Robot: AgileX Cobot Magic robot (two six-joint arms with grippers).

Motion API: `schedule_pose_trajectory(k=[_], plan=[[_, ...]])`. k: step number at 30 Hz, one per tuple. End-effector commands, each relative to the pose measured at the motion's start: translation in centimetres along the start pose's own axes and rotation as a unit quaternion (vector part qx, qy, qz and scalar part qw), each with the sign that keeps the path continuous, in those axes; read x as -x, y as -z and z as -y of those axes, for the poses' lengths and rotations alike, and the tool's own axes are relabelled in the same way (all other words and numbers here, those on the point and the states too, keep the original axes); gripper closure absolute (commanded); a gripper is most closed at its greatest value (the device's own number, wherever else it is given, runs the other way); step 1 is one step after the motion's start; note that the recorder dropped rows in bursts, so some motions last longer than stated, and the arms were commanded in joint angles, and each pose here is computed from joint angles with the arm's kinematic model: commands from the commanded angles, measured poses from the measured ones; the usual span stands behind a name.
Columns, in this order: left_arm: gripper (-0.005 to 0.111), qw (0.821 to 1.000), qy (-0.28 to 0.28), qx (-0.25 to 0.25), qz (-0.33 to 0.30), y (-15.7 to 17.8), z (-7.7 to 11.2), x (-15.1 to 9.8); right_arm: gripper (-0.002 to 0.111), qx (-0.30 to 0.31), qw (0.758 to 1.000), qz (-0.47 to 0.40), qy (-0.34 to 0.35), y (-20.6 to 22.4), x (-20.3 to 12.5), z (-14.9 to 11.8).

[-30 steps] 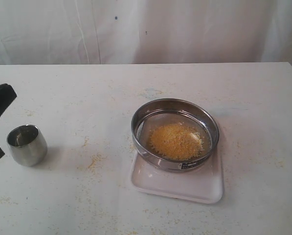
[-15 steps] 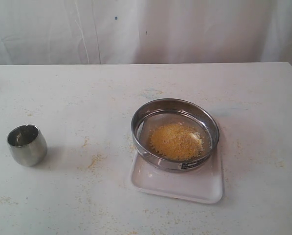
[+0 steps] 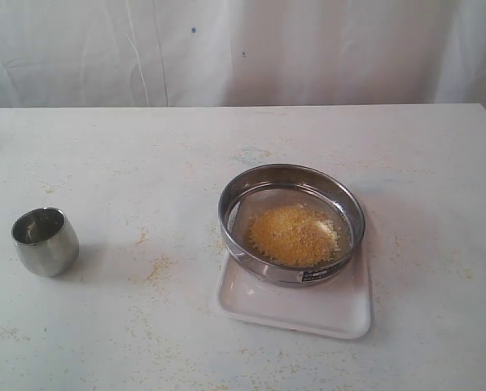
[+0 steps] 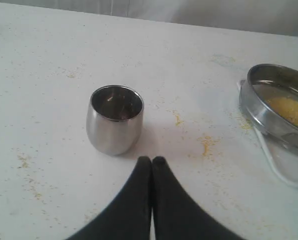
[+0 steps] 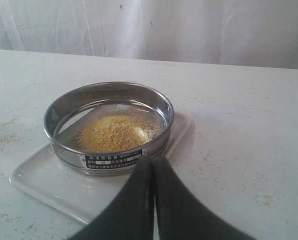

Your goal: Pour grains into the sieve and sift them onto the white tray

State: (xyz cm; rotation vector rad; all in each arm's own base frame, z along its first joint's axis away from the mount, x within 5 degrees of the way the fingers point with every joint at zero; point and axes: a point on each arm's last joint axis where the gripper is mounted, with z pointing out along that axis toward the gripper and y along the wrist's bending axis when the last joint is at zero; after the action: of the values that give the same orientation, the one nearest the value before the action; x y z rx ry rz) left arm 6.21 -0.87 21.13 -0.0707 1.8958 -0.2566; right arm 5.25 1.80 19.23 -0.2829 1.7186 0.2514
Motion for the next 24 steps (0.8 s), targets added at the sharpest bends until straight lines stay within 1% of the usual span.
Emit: schedule_pose_trajectory(k=[1,3,5,10,15,24], plan=[[0.107,0.997,-0.033,0.015,0.075,-0.3,-0.7,-1.4,0.108,-0.002,1.000,0.003,0.000,0.0,-0.1,0.0],[0.107,0.993,-0.038,0.020,0.109,-0.4,-0.9,-1.8,0.108,-0.002,1.000,0.003,0.000,0.0,-0.1,0.0],[0.107,0.988,-0.046,0.025,0.148,-0.1,-0.9,-1.4,0.108,-0.002,1.000,0.003,0.000,0.0,-0.1,0.0],[0.107,0.986,-0.111,0.062,0.111,-0.1,-1.4,-2.1,0.108,-0.002,1.000,0.003,0.000,0.0,-0.1,0.0],[0.107,0.973,-0.186,0.087,0.103,-0.1,-1.7,-2.1,0.108,-0.002,1.000,0.003,0.000,0.0,-0.1,0.0],[0.107,0.972,-0.192,0.088,0.102,-0.1,-1.7,-2.1,0.108,-0.002,1.000,0.003,0.000,0.0,-0.1,0.0]])
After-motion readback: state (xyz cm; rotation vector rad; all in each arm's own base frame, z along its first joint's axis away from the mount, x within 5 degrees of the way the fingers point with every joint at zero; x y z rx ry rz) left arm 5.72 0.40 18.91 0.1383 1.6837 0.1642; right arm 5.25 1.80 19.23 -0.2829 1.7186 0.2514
